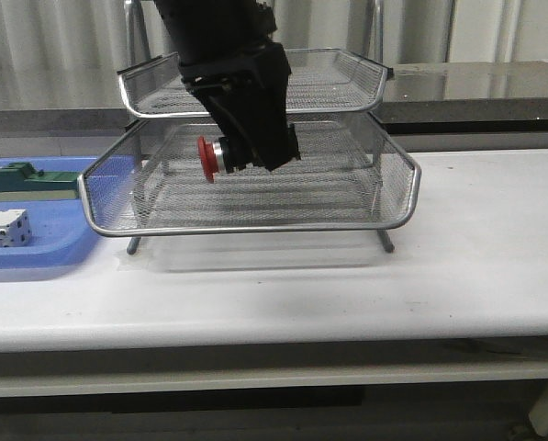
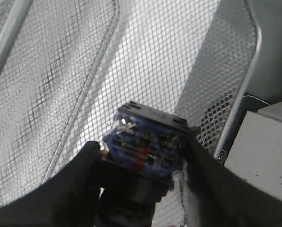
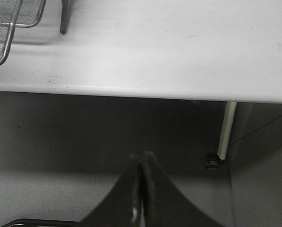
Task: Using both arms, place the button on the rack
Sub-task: 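Carry the button over and lower it into the pulled-out mesh tray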
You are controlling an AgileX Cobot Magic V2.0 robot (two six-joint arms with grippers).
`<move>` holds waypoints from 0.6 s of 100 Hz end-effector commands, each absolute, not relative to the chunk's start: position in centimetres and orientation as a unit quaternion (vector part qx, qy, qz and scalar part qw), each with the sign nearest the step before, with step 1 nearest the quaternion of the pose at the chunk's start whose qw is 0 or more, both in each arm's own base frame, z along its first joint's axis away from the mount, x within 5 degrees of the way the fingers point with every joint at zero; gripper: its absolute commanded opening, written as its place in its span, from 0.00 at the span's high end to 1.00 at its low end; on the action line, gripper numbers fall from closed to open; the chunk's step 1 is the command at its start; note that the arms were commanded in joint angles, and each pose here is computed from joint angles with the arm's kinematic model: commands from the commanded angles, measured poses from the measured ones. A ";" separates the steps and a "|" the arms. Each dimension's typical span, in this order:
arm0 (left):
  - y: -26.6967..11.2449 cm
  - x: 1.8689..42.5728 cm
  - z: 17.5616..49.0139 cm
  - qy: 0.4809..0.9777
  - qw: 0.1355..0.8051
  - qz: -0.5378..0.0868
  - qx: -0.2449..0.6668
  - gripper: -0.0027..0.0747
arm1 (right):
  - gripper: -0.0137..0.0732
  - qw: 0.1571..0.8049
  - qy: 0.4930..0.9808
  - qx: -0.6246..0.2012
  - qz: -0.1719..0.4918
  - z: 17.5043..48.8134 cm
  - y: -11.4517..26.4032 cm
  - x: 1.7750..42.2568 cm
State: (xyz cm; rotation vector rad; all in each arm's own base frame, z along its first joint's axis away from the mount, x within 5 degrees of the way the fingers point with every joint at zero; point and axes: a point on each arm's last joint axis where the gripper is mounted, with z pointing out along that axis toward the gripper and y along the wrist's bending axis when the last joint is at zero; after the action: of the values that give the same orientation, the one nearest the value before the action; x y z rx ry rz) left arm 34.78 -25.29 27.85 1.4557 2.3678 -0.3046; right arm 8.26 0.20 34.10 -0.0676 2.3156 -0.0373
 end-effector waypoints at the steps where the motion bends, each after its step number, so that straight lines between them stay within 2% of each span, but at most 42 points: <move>1: -25.7 34.6 30.5 0.821 0.231 -0.119 0.508 0.96 | 0.92 0.440 0.897 -0.028 -0.020 35.5 0.1 8.5; 37: -26.0 35.2 29.1 0.825 0.221 -0.118 0.507 0.95 | 0.92 0.440 0.897 -0.028 -0.020 35.5 0.1 8.5; 48: -26.0 35.1 29.1 0.825 0.218 -0.118 0.508 0.82 | 0.92 0.440 0.897 -0.028 -0.020 35.5 0.1 8.5; 60: -25.9 35.0 29.0 0.826 0.210 -0.118 0.509 0.56 | 0.92 0.440 0.897 -0.028 -0.020 35.5 0.1 8.5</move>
State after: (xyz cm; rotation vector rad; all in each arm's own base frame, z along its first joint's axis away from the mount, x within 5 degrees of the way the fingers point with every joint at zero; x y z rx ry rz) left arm 35.71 -25.85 25.65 1.4614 2.3823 -0.2974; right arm 8.26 0.20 34.10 -0.0676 2.3156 -0.0373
